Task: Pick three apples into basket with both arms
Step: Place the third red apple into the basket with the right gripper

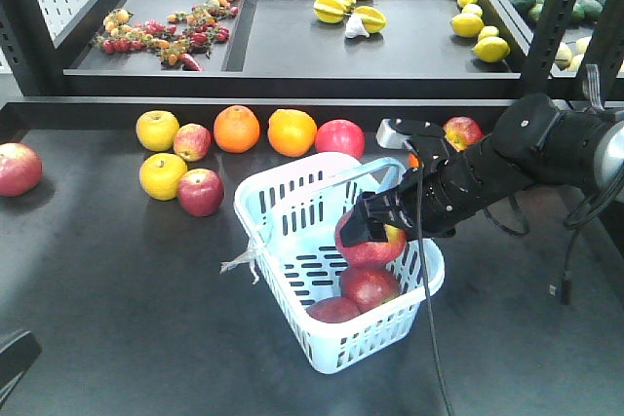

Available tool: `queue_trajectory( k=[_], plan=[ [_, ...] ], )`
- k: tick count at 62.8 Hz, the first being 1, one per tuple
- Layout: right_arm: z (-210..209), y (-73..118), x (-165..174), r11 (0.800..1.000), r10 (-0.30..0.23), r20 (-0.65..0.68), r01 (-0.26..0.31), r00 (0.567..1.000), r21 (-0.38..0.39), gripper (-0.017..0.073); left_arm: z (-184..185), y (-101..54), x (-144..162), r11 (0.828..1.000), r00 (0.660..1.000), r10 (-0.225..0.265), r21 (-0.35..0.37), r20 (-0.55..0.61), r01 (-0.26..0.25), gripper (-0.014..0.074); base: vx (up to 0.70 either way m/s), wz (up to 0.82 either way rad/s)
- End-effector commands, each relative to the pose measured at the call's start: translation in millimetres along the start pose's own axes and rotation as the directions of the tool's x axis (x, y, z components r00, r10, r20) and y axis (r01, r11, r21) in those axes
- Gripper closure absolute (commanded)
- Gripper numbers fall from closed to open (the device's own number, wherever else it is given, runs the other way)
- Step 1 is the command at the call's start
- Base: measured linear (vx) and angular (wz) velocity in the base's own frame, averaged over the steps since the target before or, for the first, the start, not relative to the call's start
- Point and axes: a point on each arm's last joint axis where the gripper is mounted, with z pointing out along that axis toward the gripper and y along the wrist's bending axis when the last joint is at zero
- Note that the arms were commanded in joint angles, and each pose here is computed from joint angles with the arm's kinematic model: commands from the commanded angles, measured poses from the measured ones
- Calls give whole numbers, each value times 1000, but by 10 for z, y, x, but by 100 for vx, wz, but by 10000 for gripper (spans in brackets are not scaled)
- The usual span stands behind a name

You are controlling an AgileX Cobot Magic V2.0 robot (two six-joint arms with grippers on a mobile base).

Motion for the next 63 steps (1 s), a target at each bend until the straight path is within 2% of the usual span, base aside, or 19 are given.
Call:
queue_trajectory(
  k=[1, 18, 27, 34, 39, 46, 57, 63],
  plan=[
    [-209, 132, -114, 1000, -20, 84, 22, 996, -21, -97, 2, -6, -79, 1000, 1000, 3, -13, 21, -3, 601, 0, 0],
    [-208, 138, -105, 999, -23, 75, 25, 997, -27, -98, 2, -6, -79, 1000, 1000, 3, -13, 21, -3, 601, 0, 0],
    [-264, 193, -69, 997, -47, 43, 50, 998, -56, -21, 2, -6, -79, 1000, 1000, 3, -13, 21, -3, 601, 0, 0],
    [-427, 307, -28, 987, -131, 31, 134, 991, -90, 137, 2, -6, -79, 1000, 1000, 3, -13, 21, -3, 601, 0, 0],
    [-589, 407, 1, 973, -200, 43, 203, 979, -107, 300, 2, -6, -79, 1000, 1000, 3, -13, 21, -3, 601, 0, 0],
    [-870, 571, 70, 942, -305, 72, 312, 950, -124, 568, 2, -6, -79, 1000, 1000, 3, -13, 21, -3, 601, 0, 0],
    [-1380, 853, 250, 901, -398, 167, 419, 902, -110, 568, 2, -7, -78, 1000, 1000, 3, -11, 21, -3, 601, 0, 0],
    [-1547, 926, 515, 880, -449, 233, 472, 863, -56, 566, 2, -8, -77, 1000, 1000, 3, -10, 20, -3, 601, 0, 0]
  ],
)
